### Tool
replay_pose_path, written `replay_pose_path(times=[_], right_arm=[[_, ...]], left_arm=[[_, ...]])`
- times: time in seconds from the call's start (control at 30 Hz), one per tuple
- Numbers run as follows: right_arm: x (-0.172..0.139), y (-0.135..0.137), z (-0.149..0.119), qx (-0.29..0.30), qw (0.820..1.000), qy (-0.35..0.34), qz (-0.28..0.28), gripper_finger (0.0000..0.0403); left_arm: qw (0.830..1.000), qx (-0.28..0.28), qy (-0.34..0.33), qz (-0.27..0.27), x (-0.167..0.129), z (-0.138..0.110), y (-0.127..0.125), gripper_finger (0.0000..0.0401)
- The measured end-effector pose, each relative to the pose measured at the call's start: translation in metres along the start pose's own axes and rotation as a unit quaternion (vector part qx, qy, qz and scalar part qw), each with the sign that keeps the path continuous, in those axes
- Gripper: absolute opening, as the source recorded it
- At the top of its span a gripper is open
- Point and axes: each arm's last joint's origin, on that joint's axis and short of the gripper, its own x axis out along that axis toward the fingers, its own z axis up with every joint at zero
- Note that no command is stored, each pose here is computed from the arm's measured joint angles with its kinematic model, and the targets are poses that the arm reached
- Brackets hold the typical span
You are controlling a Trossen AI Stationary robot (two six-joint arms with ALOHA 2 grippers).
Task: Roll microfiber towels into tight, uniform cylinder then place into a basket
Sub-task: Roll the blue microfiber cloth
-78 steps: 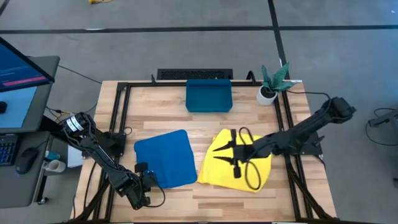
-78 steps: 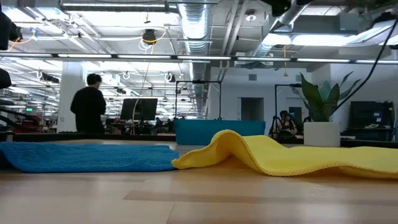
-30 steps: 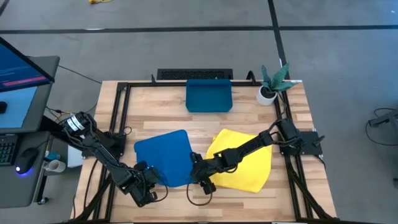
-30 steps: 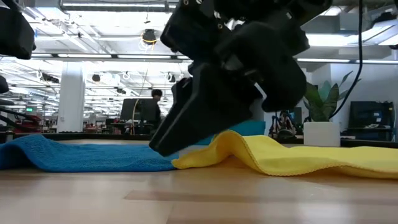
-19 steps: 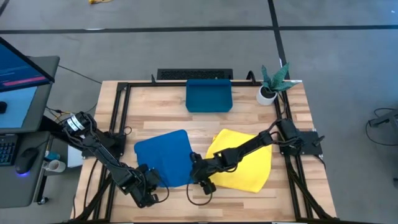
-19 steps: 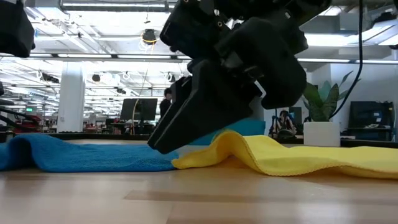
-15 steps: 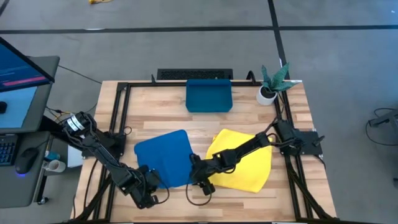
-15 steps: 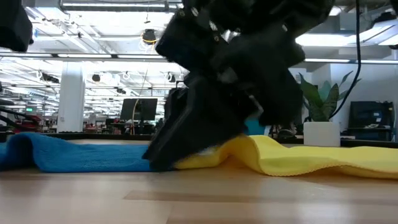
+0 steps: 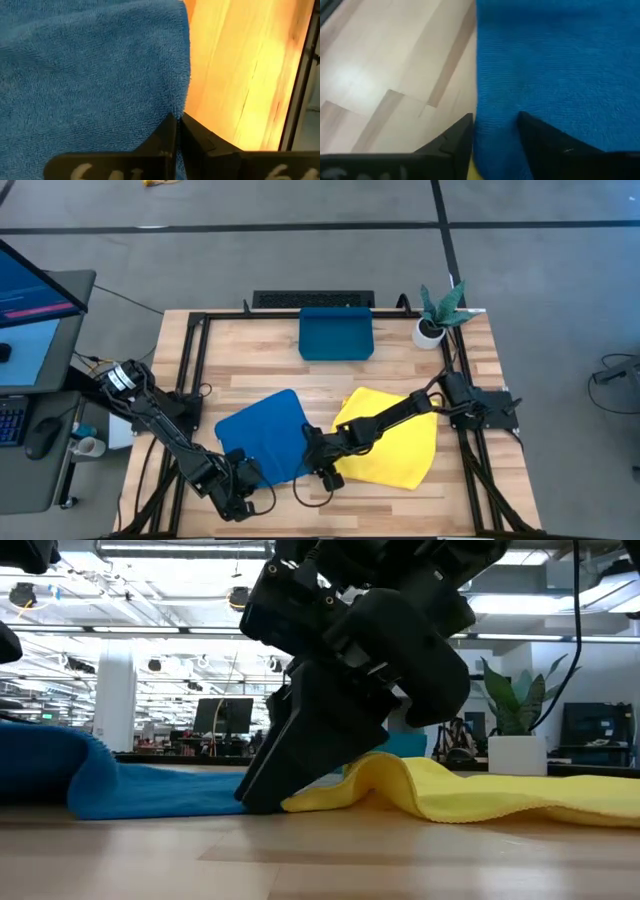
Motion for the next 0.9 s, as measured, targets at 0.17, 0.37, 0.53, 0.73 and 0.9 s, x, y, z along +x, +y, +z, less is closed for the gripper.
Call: replay_pose_path(times=[0.17,0.37,0.53,0.73,0.9], right_arm=[[0.000,0.000,-0.001,0.001,1.000,0.004,-0.003,0.0111],[-0.002,0.000,0.000,0.000,1.000,0.004,0.003,0.0031],[-0.019,0.007,0.005,-0.005,1.000,0.014,0.006,0.0010],[-0.048,0.025,0.020,-0.023,1.000,-0.003,-0.013,0.0022],[-0.071,0.040,0.033,-0.038,0.998,-0.030,-0.038,0.0007]], left_arm=[[1.000,0.010,0.004,0.000,0.000,0.000,0.000,0.0002],[1.000,0.012,0.019,-0.001,0.000,-0.002,0.001,0.0002],[0.998,0.035,0.054,-0.014,-0.002,-0.004,0.000,0.0002],[0.996,0.049,0.061,-0.031,-0.011,-0.006,-0.001,0.0002],[0.996,0.061,0.068,-0.021,-0.039,-0.002,-0.006,0.0002]])
